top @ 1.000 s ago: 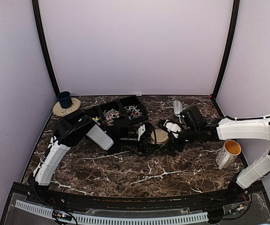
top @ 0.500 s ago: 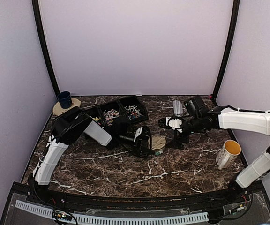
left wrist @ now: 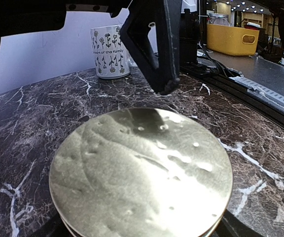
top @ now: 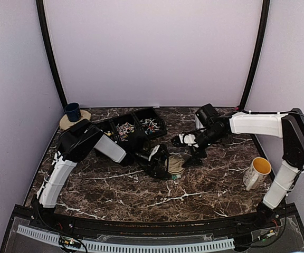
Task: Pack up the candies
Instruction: Screw the bottle lid onto the packing bottle.
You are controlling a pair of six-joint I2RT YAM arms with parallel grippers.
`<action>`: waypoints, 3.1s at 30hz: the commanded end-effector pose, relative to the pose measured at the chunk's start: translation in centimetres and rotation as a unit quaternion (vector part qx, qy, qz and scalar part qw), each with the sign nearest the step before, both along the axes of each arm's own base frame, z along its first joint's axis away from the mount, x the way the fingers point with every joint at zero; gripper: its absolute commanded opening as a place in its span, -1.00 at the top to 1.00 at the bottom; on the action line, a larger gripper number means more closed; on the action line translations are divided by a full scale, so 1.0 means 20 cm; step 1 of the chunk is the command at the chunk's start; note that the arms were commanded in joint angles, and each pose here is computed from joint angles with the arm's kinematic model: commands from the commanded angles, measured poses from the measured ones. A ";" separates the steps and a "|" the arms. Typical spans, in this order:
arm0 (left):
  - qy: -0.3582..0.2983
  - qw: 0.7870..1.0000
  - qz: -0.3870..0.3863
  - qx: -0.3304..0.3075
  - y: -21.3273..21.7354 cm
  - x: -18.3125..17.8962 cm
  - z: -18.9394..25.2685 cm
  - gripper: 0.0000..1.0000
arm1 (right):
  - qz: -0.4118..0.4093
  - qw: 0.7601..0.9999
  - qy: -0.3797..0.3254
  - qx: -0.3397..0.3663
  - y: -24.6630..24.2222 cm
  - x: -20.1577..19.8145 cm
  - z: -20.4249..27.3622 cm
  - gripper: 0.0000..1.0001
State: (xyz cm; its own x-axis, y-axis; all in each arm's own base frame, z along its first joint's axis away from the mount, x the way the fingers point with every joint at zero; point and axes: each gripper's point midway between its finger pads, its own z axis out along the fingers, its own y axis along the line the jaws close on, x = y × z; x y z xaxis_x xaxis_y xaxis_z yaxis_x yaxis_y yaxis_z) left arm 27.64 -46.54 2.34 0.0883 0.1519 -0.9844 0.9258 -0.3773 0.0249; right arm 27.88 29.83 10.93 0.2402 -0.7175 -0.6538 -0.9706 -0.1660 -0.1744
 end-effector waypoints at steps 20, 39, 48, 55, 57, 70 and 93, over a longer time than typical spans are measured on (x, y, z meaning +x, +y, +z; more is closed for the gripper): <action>0.131 0.978 0.008 0.165 0.21 -0.23 -0.58 -0.57 | 0.074 0.995 0.060 0.026 0.12 -0.07 -0.08 -0.98; 0.130 0.977 0.014 0.167 0.20 -0.22 -0.59 -0.56 | 0.063 0.995 0.076 0.028 0.13 -0.08 -0.11 -0.89; 0.130 0.977 0.021 0.170 0.19 -0.21 -0.60 -0.56 | 0.054 0.994 0.090 0.024 0.13 -0.08 -0.12 -0.72; 0.128 0.975 0.045 0.176 0.19 -0.17 -0.62 -0.55 | 0.038 0.995 0.086 0.032 0.14 -0.09 -0.11 -0.68; 0.127 0.975 0.045 0.175 0.19 -0.17 -0.61 -0.55 | 0.035 0.995 0.085 0.034 0.14 -0.11 -0.11 -0.73; 0.128 0.975 0.046 0.175 0.19 -0.17 -0.61 -0.55 | 0.021 0.996 0.081 0.030 0.14 -0.10 -0.14 -0.71; 0.122 0.959 0.174 0.189 0.19 0.02 -0.62 -0.56 | -0.143 0.982 0.092 0.086 0.08 -0.09 -0.25 -0.65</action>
